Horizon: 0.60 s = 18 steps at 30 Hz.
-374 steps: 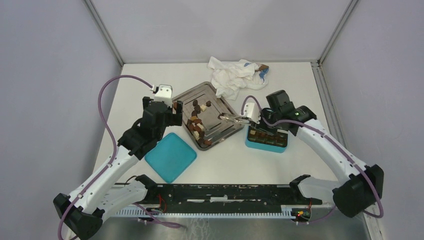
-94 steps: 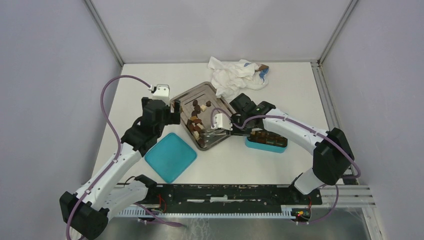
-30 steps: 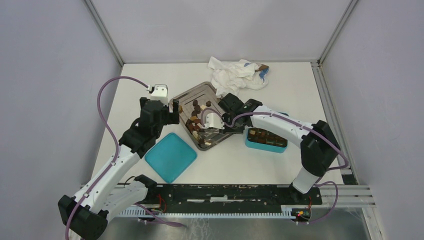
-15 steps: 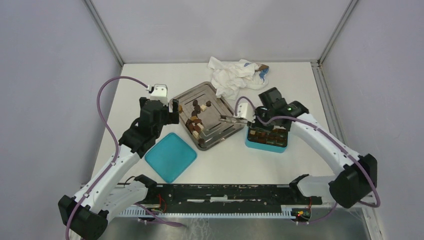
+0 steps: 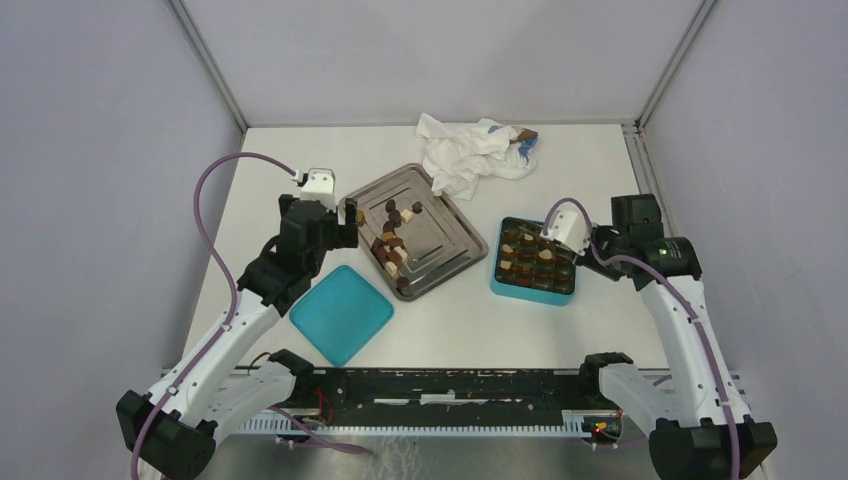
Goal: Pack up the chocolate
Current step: Place the fake chocolate in the packing box.
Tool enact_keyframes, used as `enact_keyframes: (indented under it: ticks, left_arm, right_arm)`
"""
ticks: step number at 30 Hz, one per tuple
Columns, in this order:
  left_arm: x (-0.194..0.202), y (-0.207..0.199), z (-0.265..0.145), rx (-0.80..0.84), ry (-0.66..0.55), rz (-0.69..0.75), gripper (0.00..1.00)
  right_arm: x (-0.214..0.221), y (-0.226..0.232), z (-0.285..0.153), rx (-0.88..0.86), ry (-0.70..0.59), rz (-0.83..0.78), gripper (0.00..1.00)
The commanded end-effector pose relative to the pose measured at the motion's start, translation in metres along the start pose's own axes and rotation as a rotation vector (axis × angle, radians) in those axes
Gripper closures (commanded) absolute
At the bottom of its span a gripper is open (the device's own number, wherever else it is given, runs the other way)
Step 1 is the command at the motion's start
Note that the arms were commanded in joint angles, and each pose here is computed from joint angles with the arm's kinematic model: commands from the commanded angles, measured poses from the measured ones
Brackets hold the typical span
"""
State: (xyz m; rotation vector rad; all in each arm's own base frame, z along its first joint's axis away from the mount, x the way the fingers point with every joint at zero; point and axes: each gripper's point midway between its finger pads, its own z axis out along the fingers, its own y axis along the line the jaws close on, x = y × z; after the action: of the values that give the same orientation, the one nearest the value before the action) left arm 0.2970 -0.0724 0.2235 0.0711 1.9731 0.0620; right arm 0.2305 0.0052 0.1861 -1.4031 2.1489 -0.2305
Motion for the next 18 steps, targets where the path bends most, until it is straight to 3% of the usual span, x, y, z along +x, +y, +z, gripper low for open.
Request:
enact_keyframes:
  ticks: [1, 18]
  left_arm:
    - [-0.017, 0.004, -0.003, -0.008, -0.057, 0.001, 0.01]
    - [-0.013, -0.004, 0.001, 0.028, -0.035, 0.006, 0.01]
  right_arm:
    - [0.029, 0.012, -0.017, -0.007, 0.086, -0.057, 0.95]
    - [0.059, 0.046, -0.021, -0.051, 0.167, -0.045, 0.93]
